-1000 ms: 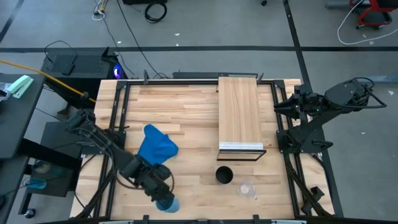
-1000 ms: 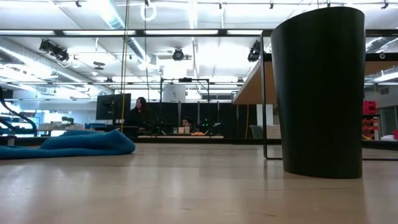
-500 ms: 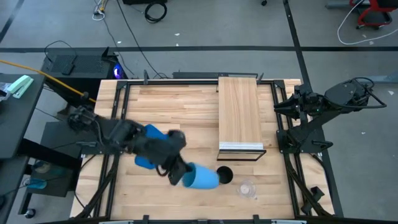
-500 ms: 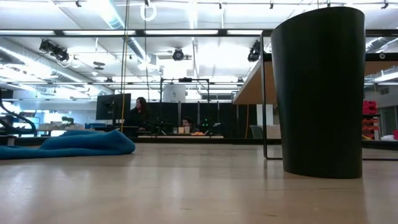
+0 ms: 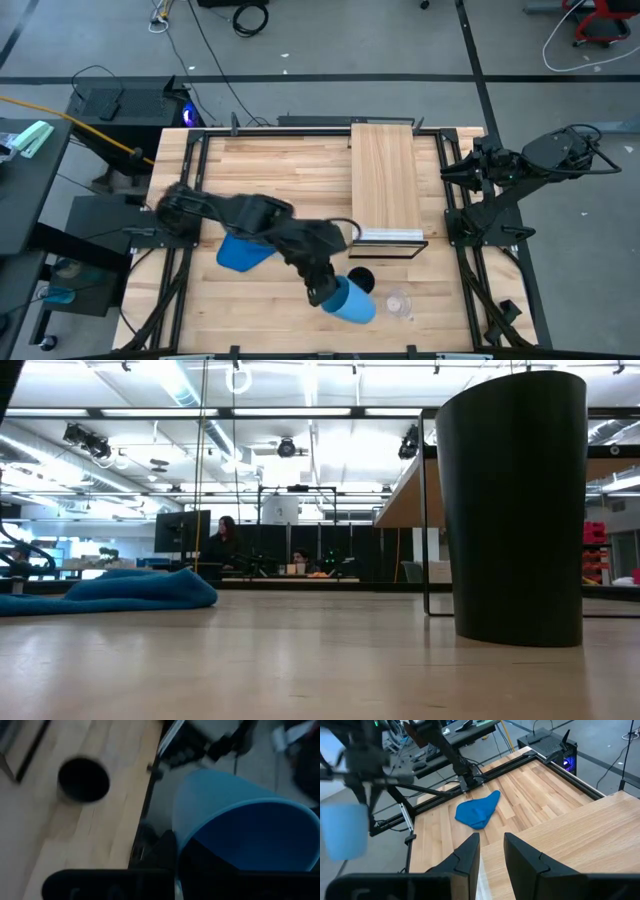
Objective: Stack small to large cups/mugs on shelf
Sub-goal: Move the cups to the bottom of the shelf
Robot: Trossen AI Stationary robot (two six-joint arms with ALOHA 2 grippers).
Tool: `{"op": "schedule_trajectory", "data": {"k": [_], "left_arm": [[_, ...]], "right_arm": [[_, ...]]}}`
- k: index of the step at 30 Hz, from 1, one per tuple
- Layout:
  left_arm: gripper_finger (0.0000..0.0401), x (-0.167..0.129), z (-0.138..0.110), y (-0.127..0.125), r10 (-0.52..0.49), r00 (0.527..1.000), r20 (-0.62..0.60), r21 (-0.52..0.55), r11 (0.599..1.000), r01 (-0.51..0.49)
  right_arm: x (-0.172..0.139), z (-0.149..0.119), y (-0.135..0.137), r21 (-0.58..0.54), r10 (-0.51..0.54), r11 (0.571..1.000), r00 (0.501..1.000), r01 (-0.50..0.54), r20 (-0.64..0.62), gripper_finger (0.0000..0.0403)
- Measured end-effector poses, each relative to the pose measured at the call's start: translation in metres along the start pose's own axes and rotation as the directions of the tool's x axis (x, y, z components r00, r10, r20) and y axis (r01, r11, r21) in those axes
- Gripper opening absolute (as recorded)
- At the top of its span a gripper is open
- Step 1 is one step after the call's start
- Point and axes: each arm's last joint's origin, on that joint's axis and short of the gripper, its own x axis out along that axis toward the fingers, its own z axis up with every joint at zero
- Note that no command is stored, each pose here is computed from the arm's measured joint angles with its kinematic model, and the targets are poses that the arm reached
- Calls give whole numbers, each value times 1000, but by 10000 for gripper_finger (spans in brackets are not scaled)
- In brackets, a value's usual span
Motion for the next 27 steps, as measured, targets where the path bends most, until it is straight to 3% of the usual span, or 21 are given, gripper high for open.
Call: {"op": "schedule_trajectory", "data": {"k": [7, 27], "left_arm": [[10, 46, -3, 14, 26, 986, -162, -28, 999, -31], [10, 149, -11, 64, 203, 932, -301, 0, 977, -213]], "right_arm": [[0, 0, 0, 0, 0, 1000, 1000, 0, 0, 96], [3, 0, 2, 14, -6, 1000, 1000, 6, -9, 96]]}}
